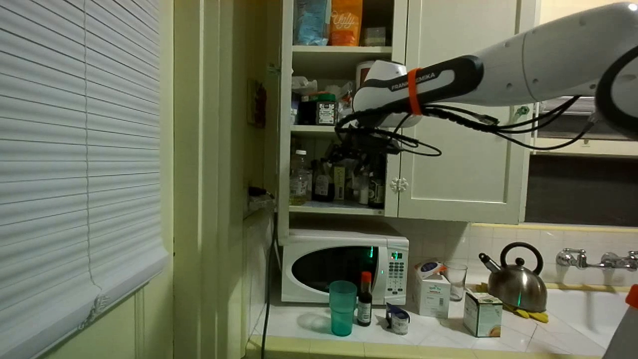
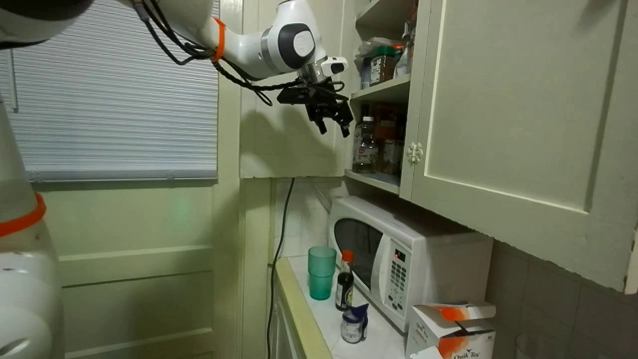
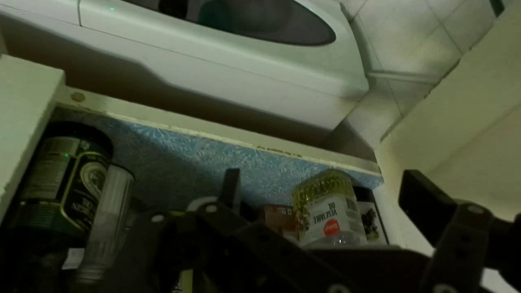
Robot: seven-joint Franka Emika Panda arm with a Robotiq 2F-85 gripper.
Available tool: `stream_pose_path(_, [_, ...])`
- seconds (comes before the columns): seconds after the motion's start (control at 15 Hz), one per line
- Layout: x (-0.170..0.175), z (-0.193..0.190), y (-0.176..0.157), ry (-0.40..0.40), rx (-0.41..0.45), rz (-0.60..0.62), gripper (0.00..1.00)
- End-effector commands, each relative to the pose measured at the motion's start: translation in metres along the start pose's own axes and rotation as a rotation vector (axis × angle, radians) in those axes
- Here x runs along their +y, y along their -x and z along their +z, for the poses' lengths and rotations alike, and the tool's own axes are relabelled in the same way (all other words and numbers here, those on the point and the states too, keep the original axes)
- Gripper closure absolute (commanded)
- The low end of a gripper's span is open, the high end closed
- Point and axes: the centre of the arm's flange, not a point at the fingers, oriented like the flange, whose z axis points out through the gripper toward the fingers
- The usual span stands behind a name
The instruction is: Take the bottle of oil off the bottom shelf of the cabinet and place it in front of the microwave
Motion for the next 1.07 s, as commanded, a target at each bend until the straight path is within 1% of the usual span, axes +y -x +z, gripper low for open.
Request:
stream_pose_path(0.0, [-0.021, 0.012, -0.062, -0.008, 0.062, 0.085, 0.0])
stream_pose_path(0.07, [-0.009, 0.006, -0.025, -0.01, 0.027, 0.042, 0.0])
stream_pose_path(0.13, [-0.011, 0.009, -0.036, -0.013, 0.038, 0.059, 0.0])
stream_pose_path(0.27, [-0.012, 0.014, -0.046, -0.018, 0.046, 0.072, 0.0])
stream_pose_path(0.67, [-0.012, 0.013, -0.048, -0.021, 0.05, 0.075, 0.0])
stream_pose_path(0.73, [-0.011, 0.02, -0.054, -0.009, 0.06, 0.098, 0.0])
stream_pose_path(0.8, [-0.016, 0.03, -0.065, -0.039, 0.07, 0.12, 0.0])
stream_pose_path(0.87, [-0.017, 0.035, -0.069, -0.05, 0.07, 0.125, 0.0])
stream_pose_path(1.0, [-0.029, 0.05, -0.089, -0.043, 0.1, 0.137, 0.0])
